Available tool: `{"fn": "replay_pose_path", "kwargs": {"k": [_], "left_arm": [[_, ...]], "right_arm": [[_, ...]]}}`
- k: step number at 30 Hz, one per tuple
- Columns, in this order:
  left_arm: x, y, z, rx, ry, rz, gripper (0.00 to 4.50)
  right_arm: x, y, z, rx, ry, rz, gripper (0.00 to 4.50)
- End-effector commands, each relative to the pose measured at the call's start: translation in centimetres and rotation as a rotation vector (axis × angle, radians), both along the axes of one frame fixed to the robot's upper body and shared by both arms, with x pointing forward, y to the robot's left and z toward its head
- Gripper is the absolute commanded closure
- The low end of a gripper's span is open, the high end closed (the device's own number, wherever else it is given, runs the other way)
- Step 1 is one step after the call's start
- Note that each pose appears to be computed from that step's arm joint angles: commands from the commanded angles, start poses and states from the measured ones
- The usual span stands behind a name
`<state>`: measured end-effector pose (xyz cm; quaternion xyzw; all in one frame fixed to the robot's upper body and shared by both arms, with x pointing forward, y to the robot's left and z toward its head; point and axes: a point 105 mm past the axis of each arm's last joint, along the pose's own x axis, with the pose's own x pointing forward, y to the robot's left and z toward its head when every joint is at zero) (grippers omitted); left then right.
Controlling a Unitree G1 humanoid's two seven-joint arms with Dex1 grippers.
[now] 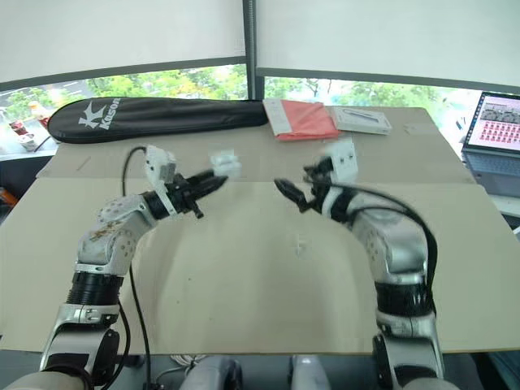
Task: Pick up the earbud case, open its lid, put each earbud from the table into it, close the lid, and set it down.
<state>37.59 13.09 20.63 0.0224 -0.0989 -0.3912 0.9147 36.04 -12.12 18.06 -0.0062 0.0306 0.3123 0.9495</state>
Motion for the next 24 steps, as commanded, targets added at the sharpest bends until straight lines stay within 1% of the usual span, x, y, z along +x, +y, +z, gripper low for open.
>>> {"fn": "replay_pose_path", "kwargs": {"k": [1, 4, 8, 17, 20, 21, 24], "left_arm": [[0.2, 0.5, 2.9, -0.036, -0.164, 0.126, 3.96], [0.1, 0.5, 2.7, -0.052, -0.174, 0.165, 3.96], [-0.1, 0.5, 1.8, -0.034, -0.171, 0.183, 3.96], [0.1, 1.2, 2.1, -0.009, -0.190, 0.206, 3.96], [0.1, 1.2, 2.0, -0.004, -0.192, 0.203, 3.96], [0.1, 1.1, 2.0, -0.001, -0.194, 0.201, 3.96], [0.0, 1.0, 2.0, 0.006, -0.199, 0.201, 3.96]], "right_arm": [[-1.1, -0.2, -1.7, -0.072, -0.020, -0.081, 0.01], [-2.4, 0.0, -4.6, -0.106, 0.037, -0.110, 0.01], [-3.8, 0.3, -7.4, -0.145, 0.098, -0.130, 0.01], [-4.4, 0.9, -10.0, -0.183, 0.172, -0.172, 0.01], [-4.4, 1.1, -10.4, -0.196, 0.179, -0.170, 0.76], [-4.3, 1.2, -10.4, -0.200, 0.177, -0.166, 1.20], [-4.3, 1.6, -10.5, -0.206, 0.185, -0.148, 2.20]]}}
